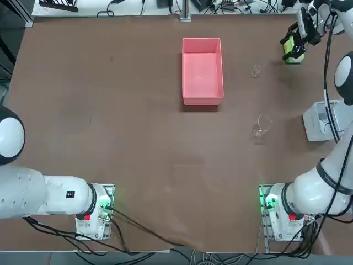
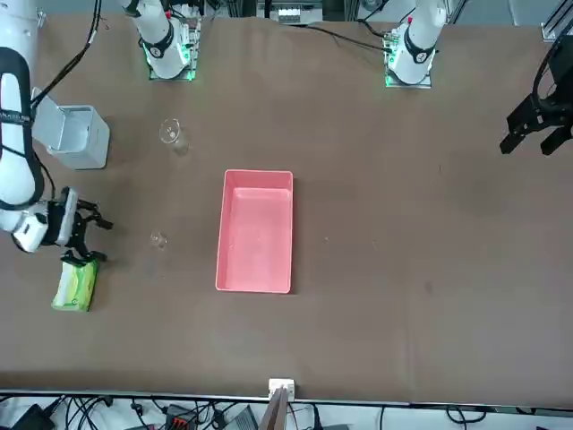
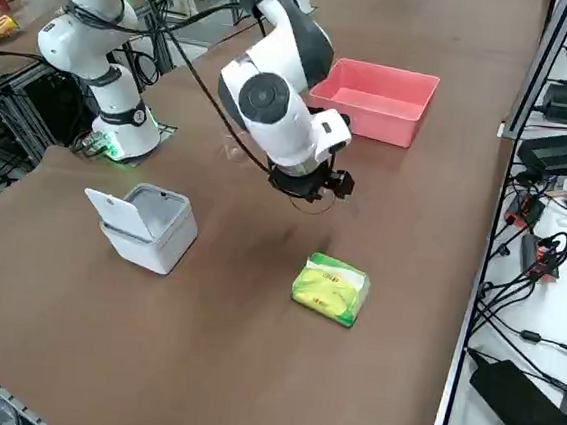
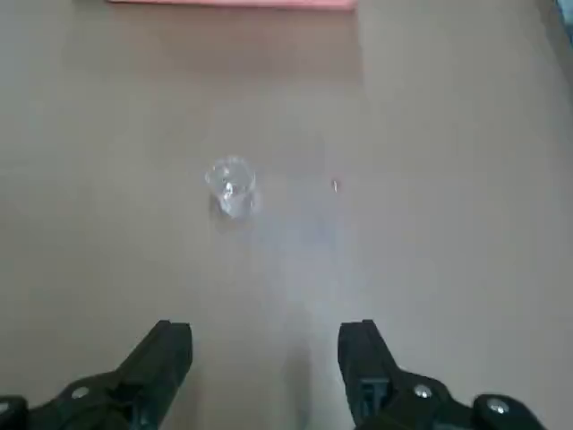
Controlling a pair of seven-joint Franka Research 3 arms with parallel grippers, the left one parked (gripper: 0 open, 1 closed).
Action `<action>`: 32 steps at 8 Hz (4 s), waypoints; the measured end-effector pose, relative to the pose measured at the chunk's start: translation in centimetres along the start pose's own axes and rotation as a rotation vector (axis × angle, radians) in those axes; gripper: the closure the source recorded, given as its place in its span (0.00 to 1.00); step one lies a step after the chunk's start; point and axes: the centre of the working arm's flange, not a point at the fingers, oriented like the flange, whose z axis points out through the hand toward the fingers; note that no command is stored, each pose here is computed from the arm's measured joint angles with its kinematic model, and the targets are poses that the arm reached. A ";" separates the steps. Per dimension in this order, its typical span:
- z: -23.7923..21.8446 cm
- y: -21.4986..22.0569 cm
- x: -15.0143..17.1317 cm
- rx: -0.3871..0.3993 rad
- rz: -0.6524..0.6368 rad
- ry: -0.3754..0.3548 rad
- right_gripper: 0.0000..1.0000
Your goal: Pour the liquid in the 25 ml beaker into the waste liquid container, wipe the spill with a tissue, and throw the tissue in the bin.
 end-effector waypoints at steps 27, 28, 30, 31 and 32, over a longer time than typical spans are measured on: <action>1.4 6.8 -6.0 -0.427 1.537 -0.332 0.98; 1.3 6.9 -5.9 -0.428 1.536 -0.331 0.98; 1.2 7.0 -5.8 -0.431 1.534 -0.329 0.99; 1.1 7.1 -5.7 -0.434 1.532 -0.327 0.99; 1.0 7.1 -5.7 -0.434 1.532 -0.327 0.99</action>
